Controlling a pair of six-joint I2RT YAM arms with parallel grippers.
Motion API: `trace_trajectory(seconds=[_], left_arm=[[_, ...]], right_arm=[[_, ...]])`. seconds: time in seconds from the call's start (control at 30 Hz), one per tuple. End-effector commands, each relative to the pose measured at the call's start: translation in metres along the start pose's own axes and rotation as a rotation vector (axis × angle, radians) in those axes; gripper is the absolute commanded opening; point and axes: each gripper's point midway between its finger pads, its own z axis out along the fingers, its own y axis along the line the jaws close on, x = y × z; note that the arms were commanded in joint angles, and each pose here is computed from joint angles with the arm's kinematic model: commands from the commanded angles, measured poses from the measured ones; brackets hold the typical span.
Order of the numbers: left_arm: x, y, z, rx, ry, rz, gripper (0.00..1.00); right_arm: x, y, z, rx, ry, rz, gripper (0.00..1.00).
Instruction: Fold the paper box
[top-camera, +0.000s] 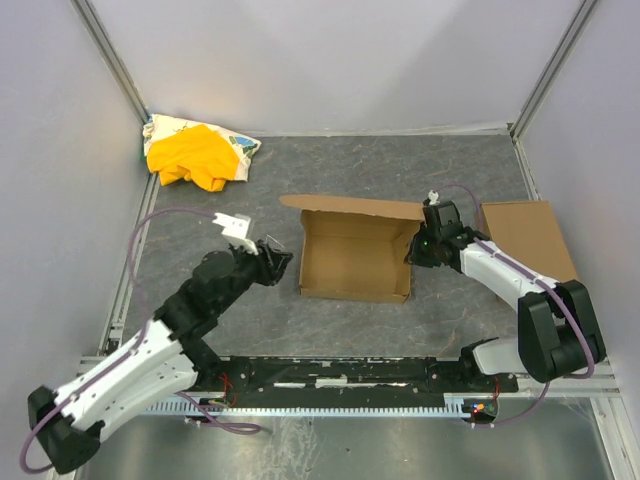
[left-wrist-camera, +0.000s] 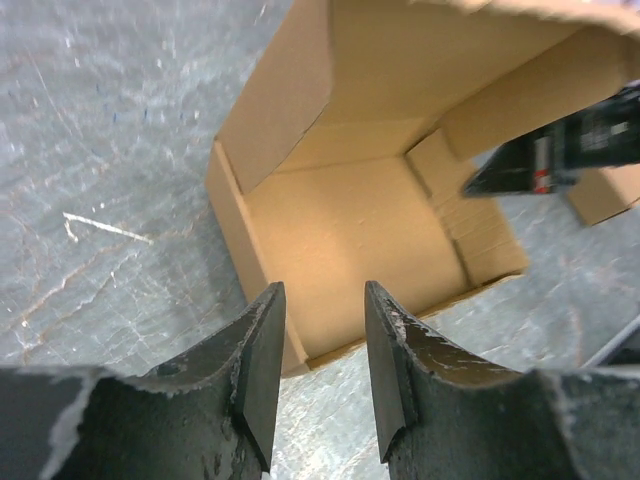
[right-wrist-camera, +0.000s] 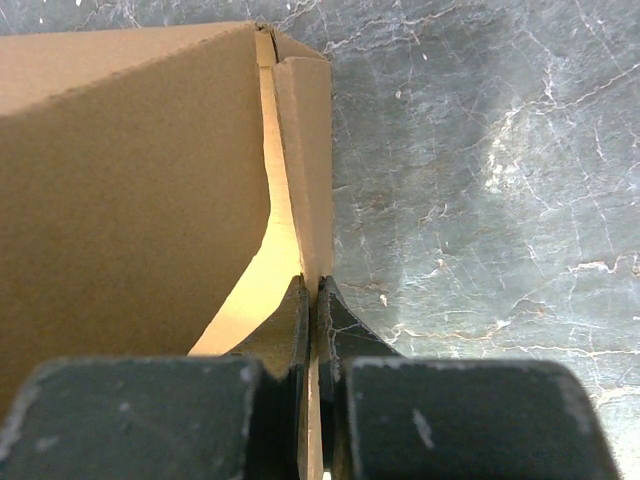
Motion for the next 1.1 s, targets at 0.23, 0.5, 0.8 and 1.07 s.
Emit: trace_trajectory(seconds=[0.23,0.5,0.8,1.07], left_arm=[[-0.130,-0.031,-0.047,0.041,-0.301,0.111,0.50],[-0.195,-0.075,0.006,0.089,-0.370,0.177,0.52],[-0.193,-0.097,0.086,0.092,-0.229,0.259,0.53],[-0.164,-0.092,0.098,0.104,-0.178,0.250,0.52]], right_arm=[[-0.011,0.008,-0.006,-0.018,-0.011,-0.022,0.29],[0.001,0.005,-0.029,-0.042,-0.030,-0.033,0.64],[0.017,-0.006,-0.072,-0.040,-0.076,-0.041,0.68],[0.032,-0.023,-0.092,0.016,-0.091,-0.005,0.68]])
